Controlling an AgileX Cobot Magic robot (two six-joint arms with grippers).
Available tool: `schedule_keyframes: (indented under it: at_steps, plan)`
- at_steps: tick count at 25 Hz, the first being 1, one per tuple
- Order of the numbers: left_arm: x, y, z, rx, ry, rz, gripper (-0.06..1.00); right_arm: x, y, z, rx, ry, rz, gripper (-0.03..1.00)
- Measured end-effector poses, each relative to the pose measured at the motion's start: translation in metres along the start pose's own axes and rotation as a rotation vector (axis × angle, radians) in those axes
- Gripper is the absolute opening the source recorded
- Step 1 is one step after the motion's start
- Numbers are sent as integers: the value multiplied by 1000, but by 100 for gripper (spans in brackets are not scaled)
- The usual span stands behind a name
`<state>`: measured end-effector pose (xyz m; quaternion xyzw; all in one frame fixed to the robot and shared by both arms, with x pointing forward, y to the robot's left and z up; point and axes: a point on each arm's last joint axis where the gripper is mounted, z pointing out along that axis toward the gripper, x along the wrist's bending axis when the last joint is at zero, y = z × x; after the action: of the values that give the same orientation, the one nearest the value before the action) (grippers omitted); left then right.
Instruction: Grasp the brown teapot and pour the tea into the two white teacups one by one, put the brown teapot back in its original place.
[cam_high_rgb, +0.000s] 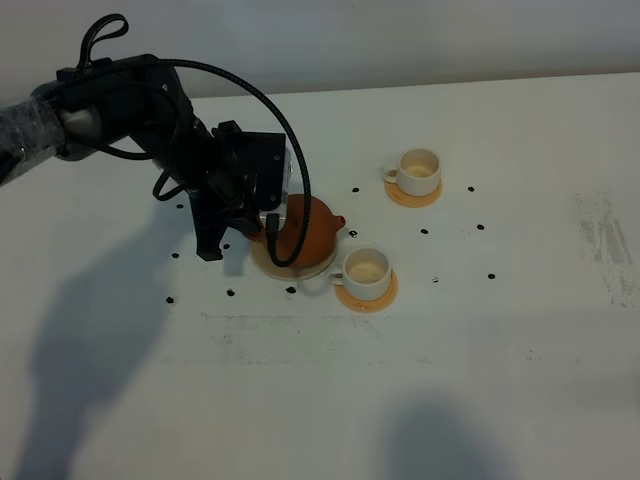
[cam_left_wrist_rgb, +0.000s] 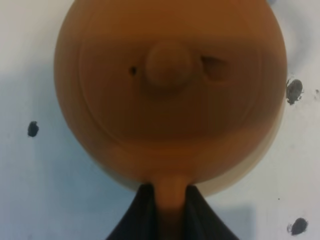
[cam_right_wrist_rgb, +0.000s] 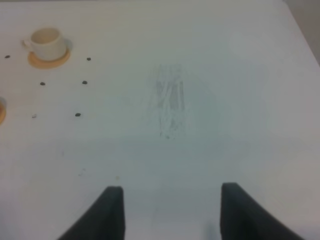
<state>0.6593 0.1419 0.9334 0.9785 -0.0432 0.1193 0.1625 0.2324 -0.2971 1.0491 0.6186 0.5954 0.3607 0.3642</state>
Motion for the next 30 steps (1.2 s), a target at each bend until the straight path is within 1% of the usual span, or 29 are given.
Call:
schedule_keyframes:
  at_steps: [14,19,23,25,30]
  plan:
    - [3,14,-42,-28,69,24,10,0,0,0,0,0,0,44]
    - [14,24,-64,-49,111,47,10,0,0,0,0,1,0,44]
    - [20,31,-74,-61,128,65,10,0,0,0,0,2,1,44]
    - [20,34,-74,-59,131,79,10,0,0,0,0,3,2,44]
    - [16,41,-71,-9,128,164,10,0,0,0,0,3,2,44]
